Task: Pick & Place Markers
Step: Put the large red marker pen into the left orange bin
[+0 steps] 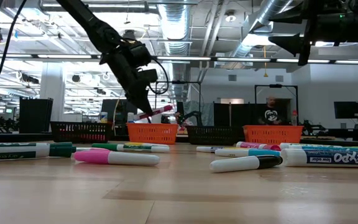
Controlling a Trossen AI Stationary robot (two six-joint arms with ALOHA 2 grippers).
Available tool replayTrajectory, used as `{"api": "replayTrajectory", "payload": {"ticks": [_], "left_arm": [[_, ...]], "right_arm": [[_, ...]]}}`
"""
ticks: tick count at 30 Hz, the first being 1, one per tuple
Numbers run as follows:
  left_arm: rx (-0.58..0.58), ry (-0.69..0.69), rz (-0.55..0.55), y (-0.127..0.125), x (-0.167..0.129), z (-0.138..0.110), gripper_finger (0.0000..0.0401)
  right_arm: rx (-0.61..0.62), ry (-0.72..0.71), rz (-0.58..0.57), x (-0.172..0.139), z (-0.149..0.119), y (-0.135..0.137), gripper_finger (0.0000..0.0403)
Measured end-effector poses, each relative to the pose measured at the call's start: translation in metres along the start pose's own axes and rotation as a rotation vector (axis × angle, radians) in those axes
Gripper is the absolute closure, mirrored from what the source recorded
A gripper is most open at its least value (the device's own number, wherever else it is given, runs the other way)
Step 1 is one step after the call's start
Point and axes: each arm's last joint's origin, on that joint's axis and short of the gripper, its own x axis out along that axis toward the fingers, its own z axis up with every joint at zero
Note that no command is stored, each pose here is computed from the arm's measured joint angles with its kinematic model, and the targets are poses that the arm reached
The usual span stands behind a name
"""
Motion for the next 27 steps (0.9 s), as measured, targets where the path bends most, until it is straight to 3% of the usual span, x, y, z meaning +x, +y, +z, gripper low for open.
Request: {"api": "replayTrajectory", "payload": {"ticks": [11, 19, 27], "left_arm": [[0.071, -0.018, 0.0, 0.003, -0.002, 0.014, 0.0329], [0.043, 0.154, -0.089, 0.01, 0.034, 0.009, 0.0329], [0.068, 0.155, -0.089, 0.014, 0.034, 0.01, 0.0329]], "right_arm": [[0.008, 0.0, 0.0, 0.0, 0.0, 0.0, 0.0148], [0.008, 0.0, 0.0, 0.0, 0.0, 0.0, 0.0148], [0.008, -0.001, 0.0, 0.0, 0.0, 0.0, 0.0148]]}}
